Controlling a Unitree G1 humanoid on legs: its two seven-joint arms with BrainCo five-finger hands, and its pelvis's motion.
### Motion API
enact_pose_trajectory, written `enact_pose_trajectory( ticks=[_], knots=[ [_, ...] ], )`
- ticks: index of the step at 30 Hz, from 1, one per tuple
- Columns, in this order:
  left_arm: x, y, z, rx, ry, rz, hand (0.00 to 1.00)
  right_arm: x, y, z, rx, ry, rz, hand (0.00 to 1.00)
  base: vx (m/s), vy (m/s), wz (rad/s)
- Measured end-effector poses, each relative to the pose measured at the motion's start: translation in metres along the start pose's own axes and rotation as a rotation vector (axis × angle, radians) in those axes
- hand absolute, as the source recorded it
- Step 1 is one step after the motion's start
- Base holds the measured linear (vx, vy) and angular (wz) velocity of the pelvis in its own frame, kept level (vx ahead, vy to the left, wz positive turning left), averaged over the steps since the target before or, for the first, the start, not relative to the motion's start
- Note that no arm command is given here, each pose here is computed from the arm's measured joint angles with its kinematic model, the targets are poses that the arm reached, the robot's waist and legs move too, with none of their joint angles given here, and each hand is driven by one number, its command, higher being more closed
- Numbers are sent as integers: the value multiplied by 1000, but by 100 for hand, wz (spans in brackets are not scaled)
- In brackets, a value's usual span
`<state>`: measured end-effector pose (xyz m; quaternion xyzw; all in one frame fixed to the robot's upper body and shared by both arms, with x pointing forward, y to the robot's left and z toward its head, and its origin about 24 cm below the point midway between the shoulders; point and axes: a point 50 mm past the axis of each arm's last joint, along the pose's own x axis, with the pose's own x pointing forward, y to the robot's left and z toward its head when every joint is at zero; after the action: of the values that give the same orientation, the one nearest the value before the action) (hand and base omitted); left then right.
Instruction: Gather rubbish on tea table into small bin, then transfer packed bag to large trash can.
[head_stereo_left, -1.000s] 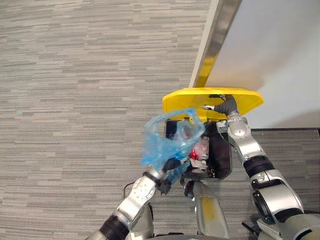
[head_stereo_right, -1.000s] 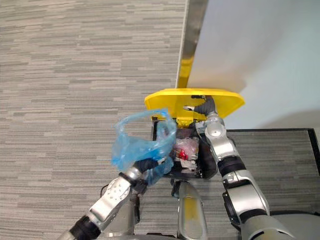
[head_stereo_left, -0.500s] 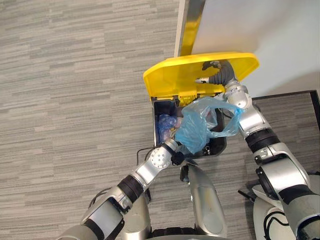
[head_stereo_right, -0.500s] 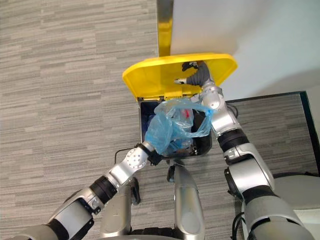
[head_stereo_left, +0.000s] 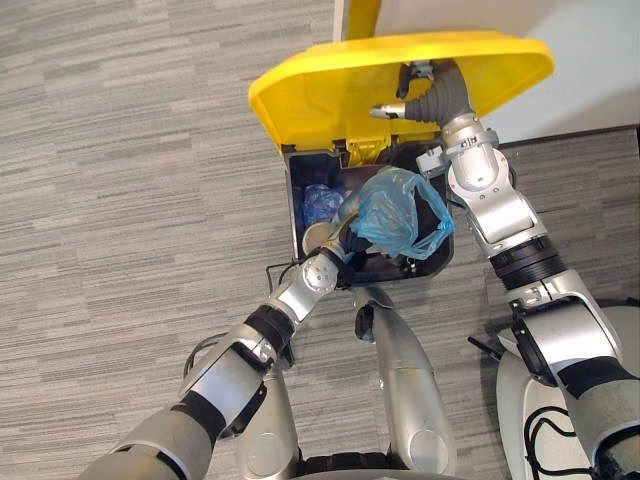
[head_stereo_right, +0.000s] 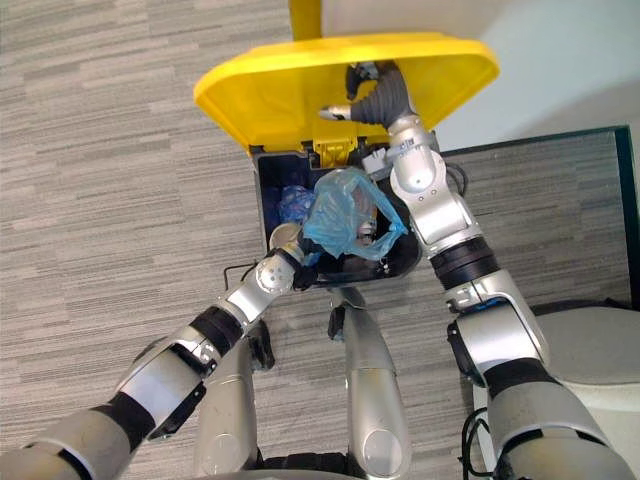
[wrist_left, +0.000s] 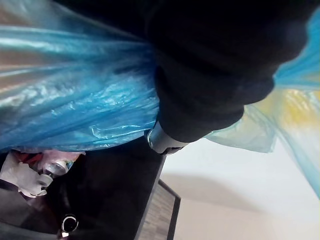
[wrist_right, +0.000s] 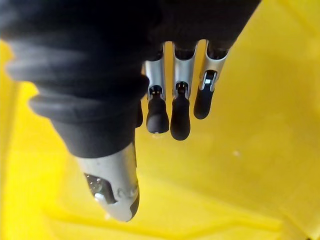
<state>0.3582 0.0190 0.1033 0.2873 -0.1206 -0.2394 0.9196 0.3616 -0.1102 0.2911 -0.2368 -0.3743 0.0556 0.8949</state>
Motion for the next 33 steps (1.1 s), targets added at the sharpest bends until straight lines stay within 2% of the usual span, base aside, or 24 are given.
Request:
enact_pose_trajectory(
  ticks=[3,4,10,18,28,33],
  knots=[
    [9,10,13,66,-36,11,100,0,9,25,19,-112,34,0,-5,-49,-6],
    [10,13,12,76,-26,23,0,-1,15,34,27,-148,56,0,2,-34,-6],
    [9,30,2,79,41,112,0,1,26,74,43,-331,110,0,17,-44,-2],
    [10,36,-6,98,140,204,0,1,28,74,40,-332,125,0,45,-30,3],
    [6,28,11,50,51,237,0,-13,34,38,36,-182,134,0,34,-25,10],
    [-4,26,19,-46,-23,266,0,-31,29,10,18,-79,103,0,48,-13,8]
  ],
)
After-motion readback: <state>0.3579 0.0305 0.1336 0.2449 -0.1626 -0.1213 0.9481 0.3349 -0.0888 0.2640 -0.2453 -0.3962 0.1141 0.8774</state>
